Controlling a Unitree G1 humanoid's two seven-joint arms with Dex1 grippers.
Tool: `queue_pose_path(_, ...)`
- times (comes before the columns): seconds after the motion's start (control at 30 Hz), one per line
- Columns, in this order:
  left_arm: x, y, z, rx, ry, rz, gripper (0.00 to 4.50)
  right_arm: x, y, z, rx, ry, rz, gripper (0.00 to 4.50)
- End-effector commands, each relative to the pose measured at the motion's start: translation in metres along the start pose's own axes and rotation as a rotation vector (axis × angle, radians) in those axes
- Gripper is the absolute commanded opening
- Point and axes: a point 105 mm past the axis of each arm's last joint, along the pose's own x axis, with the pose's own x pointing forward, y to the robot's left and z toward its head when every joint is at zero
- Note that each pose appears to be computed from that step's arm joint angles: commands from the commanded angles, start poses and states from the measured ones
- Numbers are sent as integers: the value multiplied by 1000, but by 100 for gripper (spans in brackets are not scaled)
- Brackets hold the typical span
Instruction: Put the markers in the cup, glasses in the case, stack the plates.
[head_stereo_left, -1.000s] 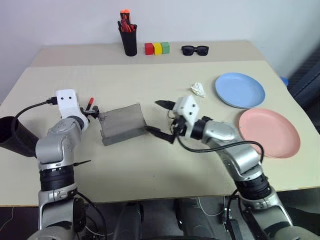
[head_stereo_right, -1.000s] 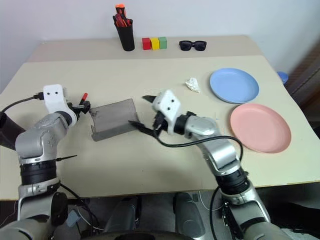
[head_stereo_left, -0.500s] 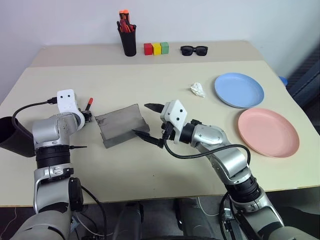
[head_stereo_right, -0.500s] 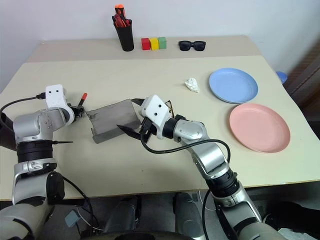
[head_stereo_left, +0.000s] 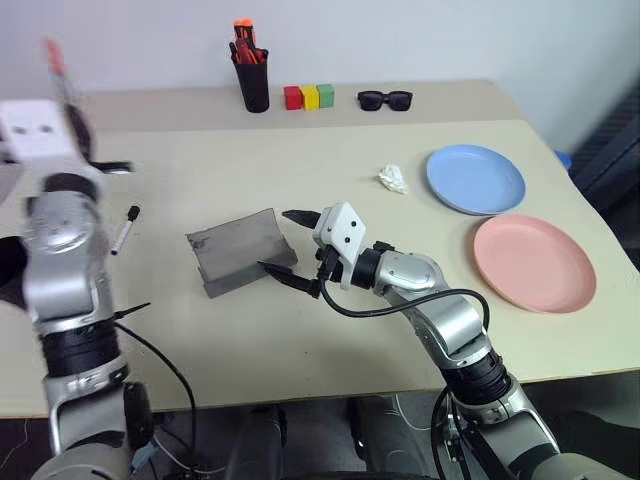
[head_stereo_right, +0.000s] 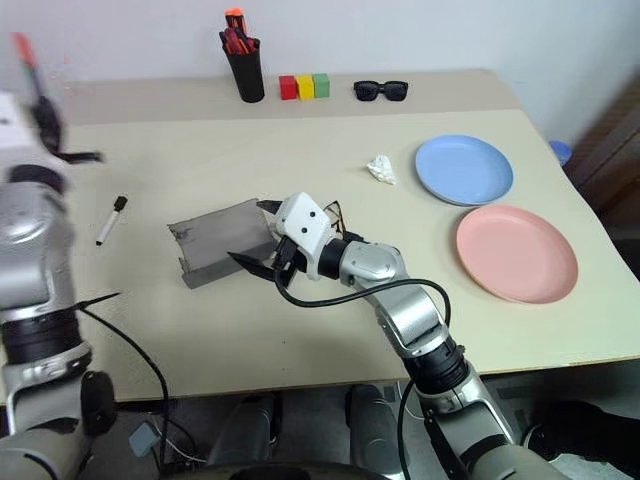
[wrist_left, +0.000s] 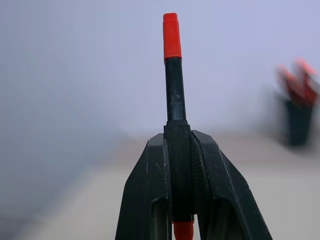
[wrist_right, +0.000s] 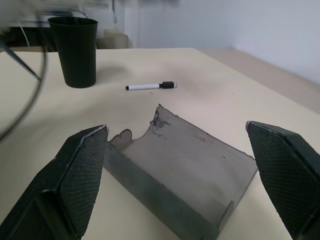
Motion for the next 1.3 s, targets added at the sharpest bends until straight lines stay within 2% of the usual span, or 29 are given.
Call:
queue_pose_path(0.03, -25, 56, 13, 56, -59, 200, 3, 3, 1, 14, -21, -58, 26, 450)
queue_pose_path(0.1, -42, 66, 5, 109, -36, 219, 3, 5, 2, 15, -15, -64, 45, 450)
queue_pose_path(0.27, -68, 69, -18, 134, 21, 226, 3, 11, 5, 17, -15, -81, 91, 450)
queue_pose_path(0.4, -81, 73, -39, 152, 81, 250, 3, 14, 6, 17, -18, -88, 110, 450)
queue_pose_path(0.53, -83, 70, -60, 153, 133, 237, 3, 16, 5, 18, -21, -91, 107, 450)
queue_pose_path(0.73, -76, 74, -73, 152, 147, 244, 3, 15, 4, 18, -24, -90, 93, 450)
queue_pose_path(0.87, -77, 71, -77, 142, 153, 244, 187, 14, 2, 18, -26, -88, 79, 450)
queue_pose_path(1.0, -76, 69, -72, 109, 123, 254, 187, 13, 2, 17, -27, -87, 70, 450)
queue_pose_path(1.13, -63, 59, -35, 25, -34, 228, 187, 12, 1, 17, -27, -84, 67, 450)
queue_pose_path(1.23, -42, 2, -4, -50, -94, -10, 187, 12, 1, 17, -17, -84, 74, 450)
queue_pose_path(1.27, -38, -13, -4, -59, -65, -72, 187, 12, 1, 16, -16, -84, 76, 450)
queue_pose_path(1.3, -34, -23, -15, -22, 17, -109, 213, 12, 1, 16, -15, -84, 77, 450)
